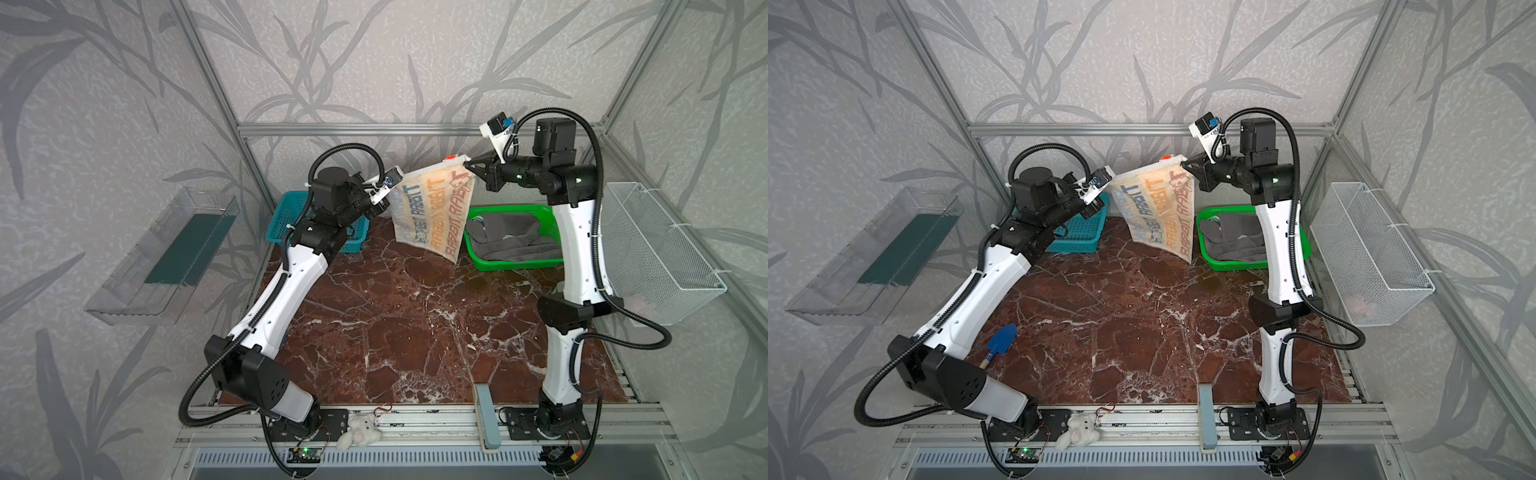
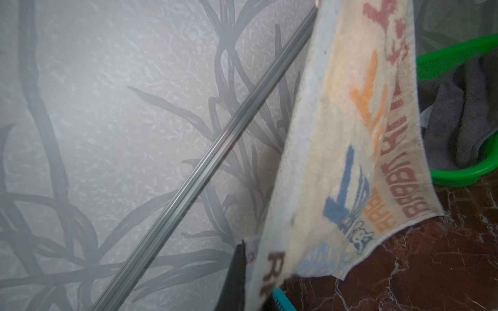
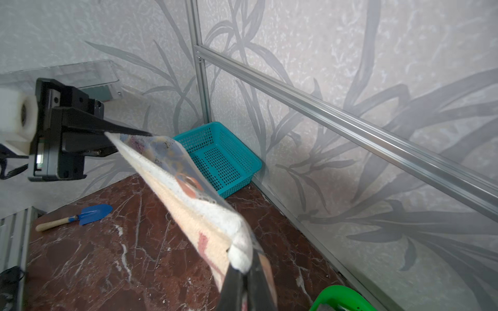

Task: Fold and stack the towels
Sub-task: 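Hold the towel with both grippers and pull it taut above the table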

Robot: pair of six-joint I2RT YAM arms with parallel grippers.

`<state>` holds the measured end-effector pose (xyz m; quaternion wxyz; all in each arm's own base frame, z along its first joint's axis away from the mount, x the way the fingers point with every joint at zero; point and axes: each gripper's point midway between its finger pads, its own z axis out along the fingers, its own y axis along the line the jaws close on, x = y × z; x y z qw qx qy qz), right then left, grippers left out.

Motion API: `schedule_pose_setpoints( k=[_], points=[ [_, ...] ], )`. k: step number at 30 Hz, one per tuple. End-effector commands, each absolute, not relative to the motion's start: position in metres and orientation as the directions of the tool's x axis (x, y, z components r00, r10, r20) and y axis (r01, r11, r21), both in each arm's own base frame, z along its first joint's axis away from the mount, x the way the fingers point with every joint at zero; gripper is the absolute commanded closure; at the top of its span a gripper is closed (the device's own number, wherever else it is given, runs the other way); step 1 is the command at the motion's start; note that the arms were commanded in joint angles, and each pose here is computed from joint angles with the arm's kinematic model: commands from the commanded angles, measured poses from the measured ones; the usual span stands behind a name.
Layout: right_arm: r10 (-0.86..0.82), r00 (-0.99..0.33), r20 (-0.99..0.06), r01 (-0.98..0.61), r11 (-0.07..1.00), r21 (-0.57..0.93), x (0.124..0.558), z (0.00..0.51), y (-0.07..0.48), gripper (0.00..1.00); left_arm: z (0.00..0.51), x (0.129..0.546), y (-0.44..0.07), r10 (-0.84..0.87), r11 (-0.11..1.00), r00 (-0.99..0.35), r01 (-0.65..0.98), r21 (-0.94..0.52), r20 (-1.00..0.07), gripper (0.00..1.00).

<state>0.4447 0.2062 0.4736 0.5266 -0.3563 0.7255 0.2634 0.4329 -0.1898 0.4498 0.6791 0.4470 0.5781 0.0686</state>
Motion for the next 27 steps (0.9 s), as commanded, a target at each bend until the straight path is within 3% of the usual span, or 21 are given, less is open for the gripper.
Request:
schedule_pose_setpoints(
  k=[1, 8, 11, 19, 27],
  points=[
    [-0.280, -0.289, -0.915, -0.787, 0.613, 0.061, 0.418, 0.451, 0.196, 1.00, 0.459, 0.392, -0.177, 0.584, 0.602, 0.347, 0.422, 0.678, -0.734, 1.00],
    [-0.200, -0.310, -0.929, -0.773, 0.623, 0.124, 0.357, 0.382, 0.190, 1.00, 0.373, 0.323, -0.159, 0.559, 0.633, 0.154, 0.556, 0.539, -0.815, 1.00],
    [-0.162, -0.391, -0.906, -0.762, 0.609, 0.220, 0.328, 0.333, 0.191, 1.00, 0.327, 0.299, -0.156, 0.533, 0.659, 0.060, 0.596, 0.459, -0.844, 1.00],
    [-0.198, -0.672, -0.714, -0.654, 0.610, 0.447, 0.257, 0.213, 0.203, 1.00, 0.228, 0.247, -0.143, 0.532, 0.699, -0.202, 0.653, 0.291, -0.822, 1.00],
    [-0.174, -0.849, -0.498, -0.483, 0.635, 0.602, 0.212, 0.156, 0.204, 1.00, 0.183, 0.212, -0.125, 0.550, 0.720, -0.341, 0.657, 0.225, -0.762, 1.00]
  ],
)
